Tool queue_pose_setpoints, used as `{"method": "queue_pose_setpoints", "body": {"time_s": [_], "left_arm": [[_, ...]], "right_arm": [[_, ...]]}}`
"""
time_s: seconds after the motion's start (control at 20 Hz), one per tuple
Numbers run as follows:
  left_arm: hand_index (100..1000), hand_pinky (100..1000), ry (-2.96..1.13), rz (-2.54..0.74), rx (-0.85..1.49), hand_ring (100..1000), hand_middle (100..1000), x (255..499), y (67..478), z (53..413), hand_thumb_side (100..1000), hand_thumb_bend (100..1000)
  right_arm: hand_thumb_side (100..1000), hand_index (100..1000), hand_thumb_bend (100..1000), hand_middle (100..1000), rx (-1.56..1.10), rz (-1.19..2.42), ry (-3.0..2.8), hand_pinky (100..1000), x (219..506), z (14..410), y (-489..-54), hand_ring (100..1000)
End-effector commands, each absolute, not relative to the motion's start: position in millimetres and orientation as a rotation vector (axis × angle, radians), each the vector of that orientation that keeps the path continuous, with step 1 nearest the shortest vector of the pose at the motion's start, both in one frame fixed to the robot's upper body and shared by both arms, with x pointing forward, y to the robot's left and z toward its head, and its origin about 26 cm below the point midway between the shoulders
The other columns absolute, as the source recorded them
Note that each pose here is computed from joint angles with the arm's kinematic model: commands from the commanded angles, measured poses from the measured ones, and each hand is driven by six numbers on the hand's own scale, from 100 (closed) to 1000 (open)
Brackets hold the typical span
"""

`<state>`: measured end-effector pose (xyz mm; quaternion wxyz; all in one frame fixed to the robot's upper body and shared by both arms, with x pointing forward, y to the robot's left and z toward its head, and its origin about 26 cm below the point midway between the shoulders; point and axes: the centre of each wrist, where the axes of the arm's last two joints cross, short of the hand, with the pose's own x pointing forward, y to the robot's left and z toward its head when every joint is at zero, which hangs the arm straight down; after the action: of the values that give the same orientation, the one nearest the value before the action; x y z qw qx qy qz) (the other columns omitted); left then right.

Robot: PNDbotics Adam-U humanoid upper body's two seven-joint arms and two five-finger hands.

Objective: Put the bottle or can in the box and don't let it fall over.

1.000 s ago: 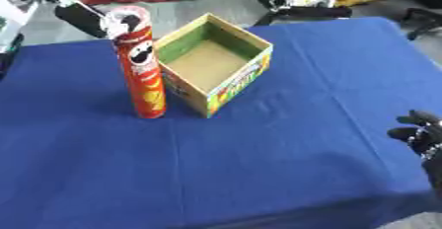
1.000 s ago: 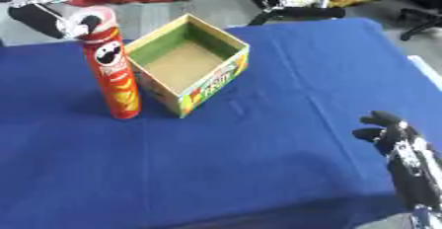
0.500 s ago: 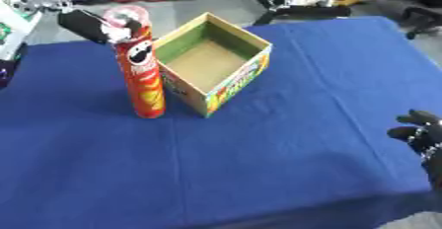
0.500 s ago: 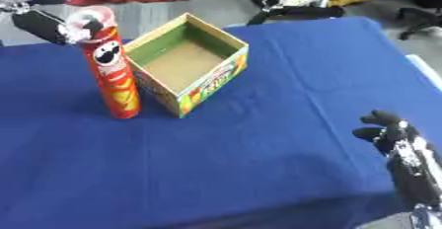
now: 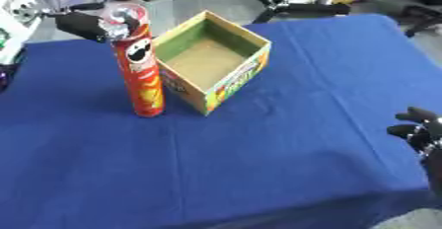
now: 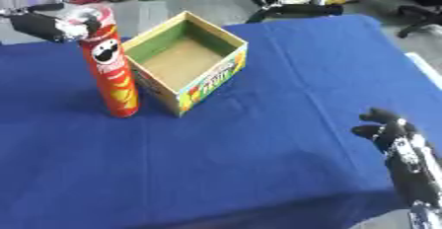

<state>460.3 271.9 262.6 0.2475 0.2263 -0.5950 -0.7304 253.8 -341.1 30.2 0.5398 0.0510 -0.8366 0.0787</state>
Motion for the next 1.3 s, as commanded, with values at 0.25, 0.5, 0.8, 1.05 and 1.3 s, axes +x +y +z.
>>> {"method": "queue_pose_setpoints", "body": {"time_s": [0.25, 0.5, 0.8, 1.05, 1.3], "left_arm": [[1000, 953, -1.559, -2.17, 0.584, 998, 899, 459.8, 276.9, 272.0, 899, 100], [1000, 952, -1.548, -2.17, 0.58, 998, 896, 460.4, 277.4, 267.9, 901, 100], [1000, 931, -1.513, -2.182, 0.58, 995, 885, 460.7, 277.7, 263.9, 795, 100], [1000, 903, -1.501, -2.175, 0.556, 984, 861, 461.9, 278.2, 261.6, 840, 100], [1000, 840, -1.465, -2.177, 0.519, 936, 820, 463.6, 278.6, 255.9, 875, 100]], "right_arm": [[678, 819, 100, 717, 0.121, 0.211, -2.008, 783, 257.2, 36.9, -342.2, 673], [678, 819, 100, 717, 0.125, 0.212, -2.009, 783, 257.7, 37.2, -341.6, 673], [679, 819, 100, 717, 0.127, 0.214, -2.009, 783, 258.1, 37.3, -341.3, 673], [679, 819, 100, 717, 0.131, 0.215, -2.01, 783, 258.6, 37.4, -340.8, 672], [679, 820, 100, 717, 0.136, 0.216, -2.01, 783, 259.3, 37.6, -340.0, 672]]}}
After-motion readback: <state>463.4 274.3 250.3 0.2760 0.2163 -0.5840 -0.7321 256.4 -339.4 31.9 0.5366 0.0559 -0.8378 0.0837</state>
